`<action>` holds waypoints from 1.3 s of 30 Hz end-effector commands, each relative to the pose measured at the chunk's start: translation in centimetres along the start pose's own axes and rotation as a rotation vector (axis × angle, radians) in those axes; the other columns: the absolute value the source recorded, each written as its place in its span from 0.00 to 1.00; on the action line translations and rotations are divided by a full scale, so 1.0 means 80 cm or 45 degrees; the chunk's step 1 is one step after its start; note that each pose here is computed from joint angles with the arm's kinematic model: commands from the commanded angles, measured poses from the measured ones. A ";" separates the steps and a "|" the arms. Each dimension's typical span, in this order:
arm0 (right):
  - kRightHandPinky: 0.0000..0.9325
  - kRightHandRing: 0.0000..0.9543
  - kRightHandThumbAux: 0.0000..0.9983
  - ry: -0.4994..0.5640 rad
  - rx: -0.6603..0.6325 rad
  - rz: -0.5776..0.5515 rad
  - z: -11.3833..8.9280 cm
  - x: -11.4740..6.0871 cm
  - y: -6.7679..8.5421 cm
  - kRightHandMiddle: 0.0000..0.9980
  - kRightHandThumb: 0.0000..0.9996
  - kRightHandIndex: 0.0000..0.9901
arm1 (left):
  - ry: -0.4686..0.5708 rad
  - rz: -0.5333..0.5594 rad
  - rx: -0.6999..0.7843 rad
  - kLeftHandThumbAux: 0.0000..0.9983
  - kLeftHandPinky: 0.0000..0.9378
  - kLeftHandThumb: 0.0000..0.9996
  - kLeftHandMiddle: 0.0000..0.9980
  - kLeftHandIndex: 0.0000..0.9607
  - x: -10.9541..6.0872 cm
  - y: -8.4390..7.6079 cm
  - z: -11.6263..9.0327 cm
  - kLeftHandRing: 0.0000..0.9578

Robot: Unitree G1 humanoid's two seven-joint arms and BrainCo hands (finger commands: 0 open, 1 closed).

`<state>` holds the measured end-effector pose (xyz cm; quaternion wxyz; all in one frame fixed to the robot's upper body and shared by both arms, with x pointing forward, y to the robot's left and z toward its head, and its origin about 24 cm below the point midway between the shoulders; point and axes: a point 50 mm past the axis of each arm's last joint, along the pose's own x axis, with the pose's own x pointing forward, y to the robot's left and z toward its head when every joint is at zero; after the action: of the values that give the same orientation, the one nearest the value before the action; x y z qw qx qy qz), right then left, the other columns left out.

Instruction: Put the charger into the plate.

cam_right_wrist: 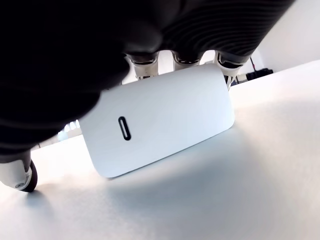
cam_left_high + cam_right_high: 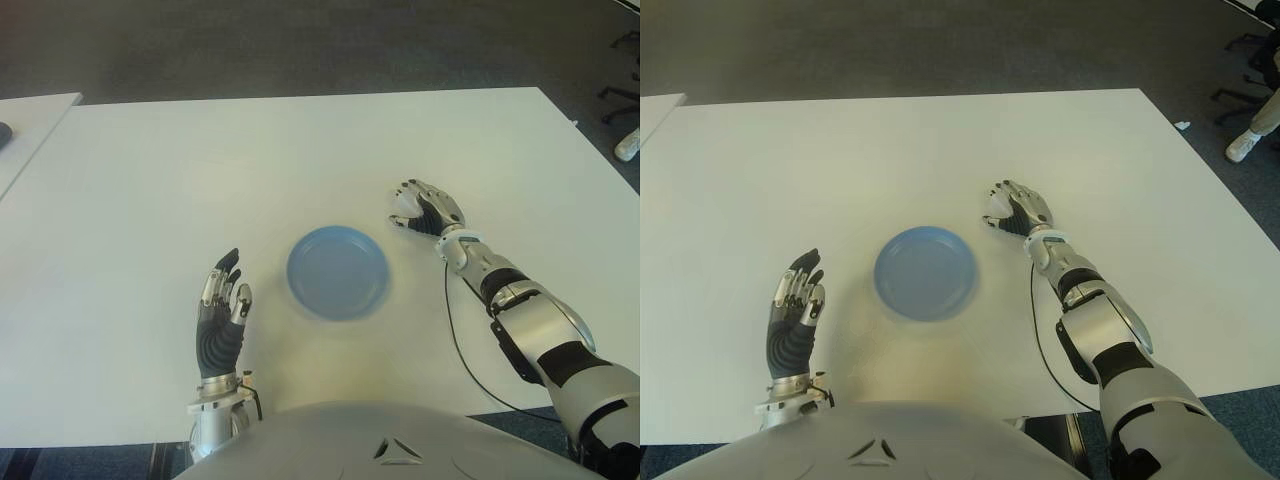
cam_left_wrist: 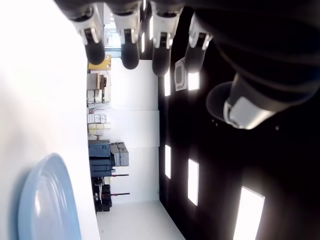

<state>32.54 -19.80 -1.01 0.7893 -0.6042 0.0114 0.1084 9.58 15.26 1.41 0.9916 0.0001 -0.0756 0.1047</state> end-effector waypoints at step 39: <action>0.92 0.88 0.71 0.019 0.055 -0.199 -0.001 -0.021 0.021 0.86 0.74 0.45 | -0.058 0.006 0.041 0.57 0.12 0.25 0.13 0.14 -0.013 0.012 -0.002 0.10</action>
<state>31.88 -19.91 -0.61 0.8043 -0.5906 -0.0628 0.0168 8.53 16.09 1.43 0.9882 0.0207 -0.1046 0.1100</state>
